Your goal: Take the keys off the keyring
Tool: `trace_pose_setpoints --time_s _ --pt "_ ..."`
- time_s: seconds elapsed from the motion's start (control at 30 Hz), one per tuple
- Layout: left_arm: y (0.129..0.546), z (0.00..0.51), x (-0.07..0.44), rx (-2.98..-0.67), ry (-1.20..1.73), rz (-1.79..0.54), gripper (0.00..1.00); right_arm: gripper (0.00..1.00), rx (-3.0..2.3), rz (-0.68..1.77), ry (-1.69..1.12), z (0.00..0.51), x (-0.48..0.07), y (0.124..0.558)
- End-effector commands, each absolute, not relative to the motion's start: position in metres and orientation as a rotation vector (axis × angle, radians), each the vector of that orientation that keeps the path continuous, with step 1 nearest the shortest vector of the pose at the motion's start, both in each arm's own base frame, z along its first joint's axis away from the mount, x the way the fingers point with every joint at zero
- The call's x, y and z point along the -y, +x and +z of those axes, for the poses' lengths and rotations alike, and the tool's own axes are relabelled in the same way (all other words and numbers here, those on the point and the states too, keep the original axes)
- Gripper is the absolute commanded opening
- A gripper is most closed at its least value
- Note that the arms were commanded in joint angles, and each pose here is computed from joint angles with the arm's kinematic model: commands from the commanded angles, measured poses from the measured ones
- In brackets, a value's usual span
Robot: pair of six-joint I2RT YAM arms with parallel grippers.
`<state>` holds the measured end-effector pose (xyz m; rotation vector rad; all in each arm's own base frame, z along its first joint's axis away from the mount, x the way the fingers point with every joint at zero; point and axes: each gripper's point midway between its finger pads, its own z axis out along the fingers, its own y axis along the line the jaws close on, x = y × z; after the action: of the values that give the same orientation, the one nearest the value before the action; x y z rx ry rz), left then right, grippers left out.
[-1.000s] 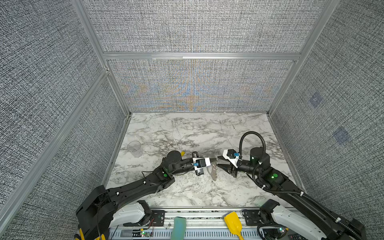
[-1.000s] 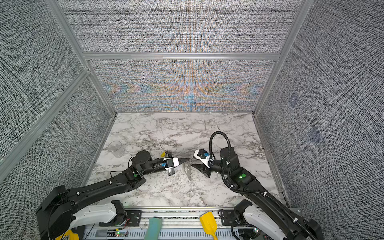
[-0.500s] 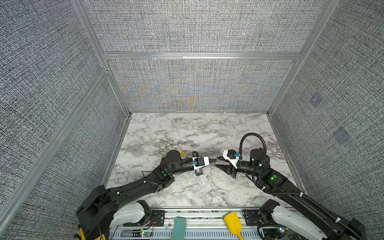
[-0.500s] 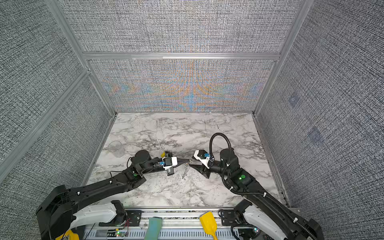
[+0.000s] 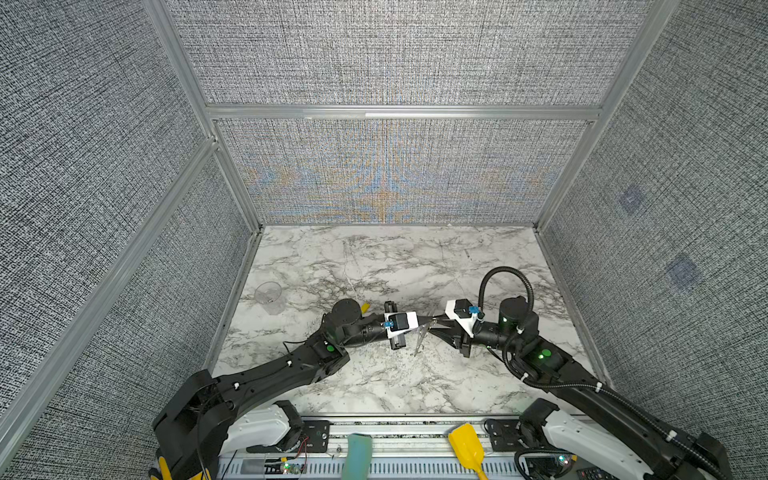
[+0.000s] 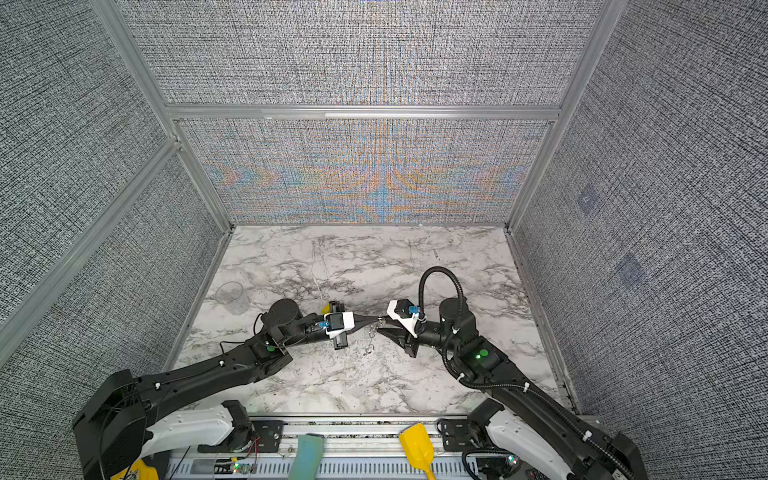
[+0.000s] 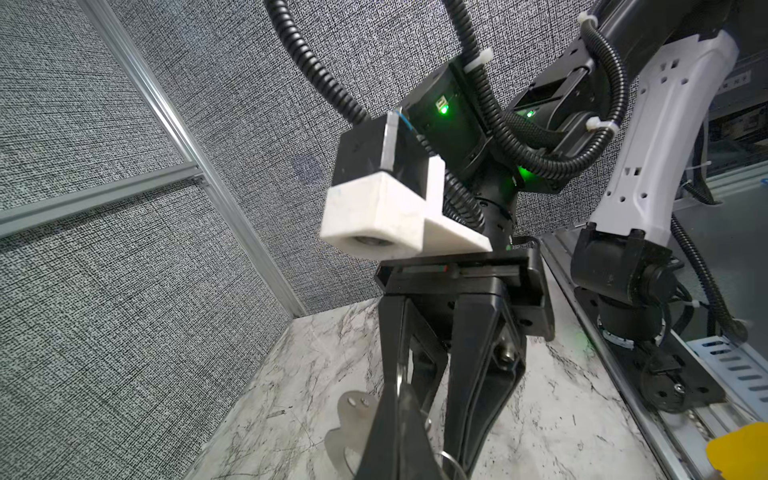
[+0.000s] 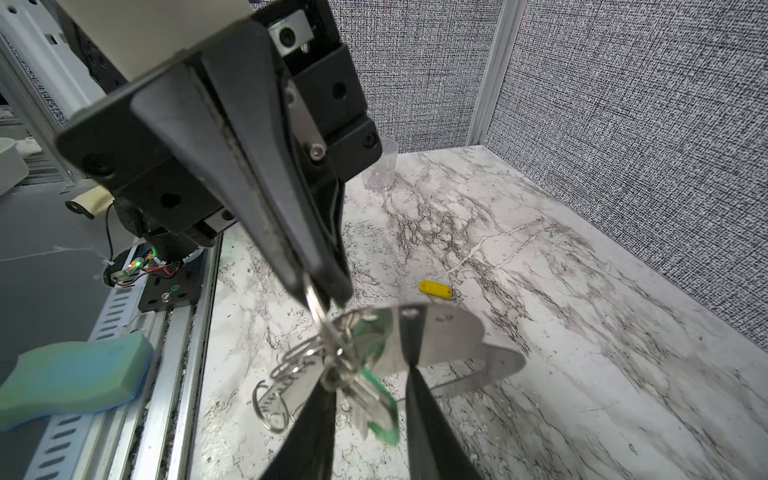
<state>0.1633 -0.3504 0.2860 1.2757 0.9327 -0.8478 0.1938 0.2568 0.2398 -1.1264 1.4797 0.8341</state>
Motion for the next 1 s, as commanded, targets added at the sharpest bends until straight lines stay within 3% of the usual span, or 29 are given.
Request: trace_pose_setpoints --time_s 0.0,0.63,0.97 --pt "0.161 0.297 0.349 -0.887 1.26 -0.847 0.0 0.26 -1.448 0.855 -1.116 0.248 -0.259 0.193" --pt "0.17 0.299 0.339 -0.896 1.261 -0.764 0.0 0.06 -1.487 0.854 -1.132 0.244 -0.255 0.187" --pt "0.183 0.298 0.335 -0.929 1.257 -0.659 0.0 0.0 -1.52 0.797 -1.147 0.241 -0.25 0.19"
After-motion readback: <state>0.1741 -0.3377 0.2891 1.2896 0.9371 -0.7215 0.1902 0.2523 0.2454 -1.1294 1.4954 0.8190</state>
